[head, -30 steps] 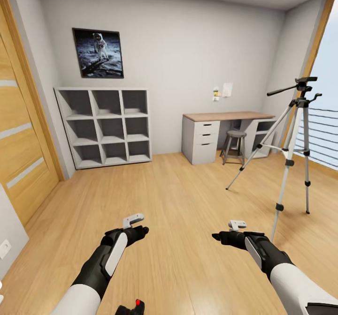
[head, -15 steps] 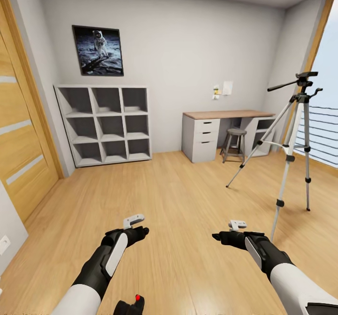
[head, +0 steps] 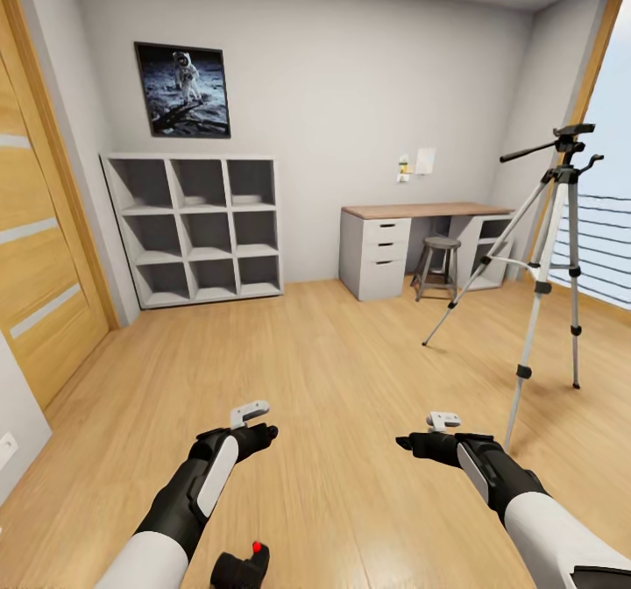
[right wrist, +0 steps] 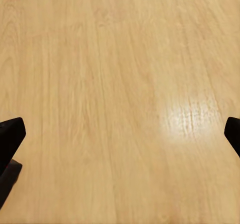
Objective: Attach the digital camera to the camera tripod in the bedroom.
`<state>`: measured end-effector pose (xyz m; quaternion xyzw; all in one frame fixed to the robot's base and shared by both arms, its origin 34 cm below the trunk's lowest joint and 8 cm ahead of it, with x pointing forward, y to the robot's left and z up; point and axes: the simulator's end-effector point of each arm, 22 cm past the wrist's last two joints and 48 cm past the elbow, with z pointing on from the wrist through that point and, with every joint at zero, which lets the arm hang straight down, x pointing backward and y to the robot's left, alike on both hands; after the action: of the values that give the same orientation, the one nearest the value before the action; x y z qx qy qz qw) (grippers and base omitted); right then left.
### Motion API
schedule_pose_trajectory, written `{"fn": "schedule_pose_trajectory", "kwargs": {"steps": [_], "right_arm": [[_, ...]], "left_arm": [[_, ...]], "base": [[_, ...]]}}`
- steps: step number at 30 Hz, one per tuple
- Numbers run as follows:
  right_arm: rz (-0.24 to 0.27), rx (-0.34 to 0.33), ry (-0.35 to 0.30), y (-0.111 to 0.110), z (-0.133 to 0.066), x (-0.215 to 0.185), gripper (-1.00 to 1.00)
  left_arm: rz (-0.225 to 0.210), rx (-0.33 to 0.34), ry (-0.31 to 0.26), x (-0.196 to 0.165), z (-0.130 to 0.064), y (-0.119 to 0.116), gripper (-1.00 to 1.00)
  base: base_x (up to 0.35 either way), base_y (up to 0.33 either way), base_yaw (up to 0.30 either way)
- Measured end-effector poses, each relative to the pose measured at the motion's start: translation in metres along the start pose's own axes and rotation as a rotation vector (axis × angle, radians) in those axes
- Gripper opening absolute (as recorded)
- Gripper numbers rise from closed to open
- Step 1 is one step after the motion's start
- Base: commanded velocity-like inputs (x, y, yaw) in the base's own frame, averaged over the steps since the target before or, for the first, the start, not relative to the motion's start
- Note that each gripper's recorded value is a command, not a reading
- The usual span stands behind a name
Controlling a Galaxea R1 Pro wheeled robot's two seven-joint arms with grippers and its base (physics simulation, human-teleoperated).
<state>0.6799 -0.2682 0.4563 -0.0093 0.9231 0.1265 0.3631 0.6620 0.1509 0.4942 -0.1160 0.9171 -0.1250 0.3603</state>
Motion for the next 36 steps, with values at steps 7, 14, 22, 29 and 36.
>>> {"fn": "schedule_pose_trajectory", "kwargs": {"steps": [7,14,22,29,36], "right_arm": [[0.0,0.0,0.0,-0.003,0.008,0.014,1.0],[0.0,0.0,-0.001,-0.006,0.017,0.027,1.0],[0.006,0.002,0.019,-0.01,0.028,0.043,1.0],[0.013,0.005,0.046,-0.014,0.038,0.057,1.0],[0.02,0.007,0.074,-0.017,0.048,0.072,1.0]], "left_arm": [[-0.001,-0.008,0.003,0.014,0.009,0.008,1.0],[0.001,-0.039,0.006,0.028,0.017,0.023,1.0],[-0.002,-0.052,0.026,0.042,0.029,0.032,1.0],[-0.007,-0.062,0.053,0.055,0.039,0.038,1.0],[-0.012,-0.07,0.08,0.067,0.049,0.043,1.0]], "base": [[0.0,0.0,0.0],[0.0,0.0,0.0],[0.0,0.0,0.0],[0.0,0.0,0.0],[0.0,0.0,0.0]]}}
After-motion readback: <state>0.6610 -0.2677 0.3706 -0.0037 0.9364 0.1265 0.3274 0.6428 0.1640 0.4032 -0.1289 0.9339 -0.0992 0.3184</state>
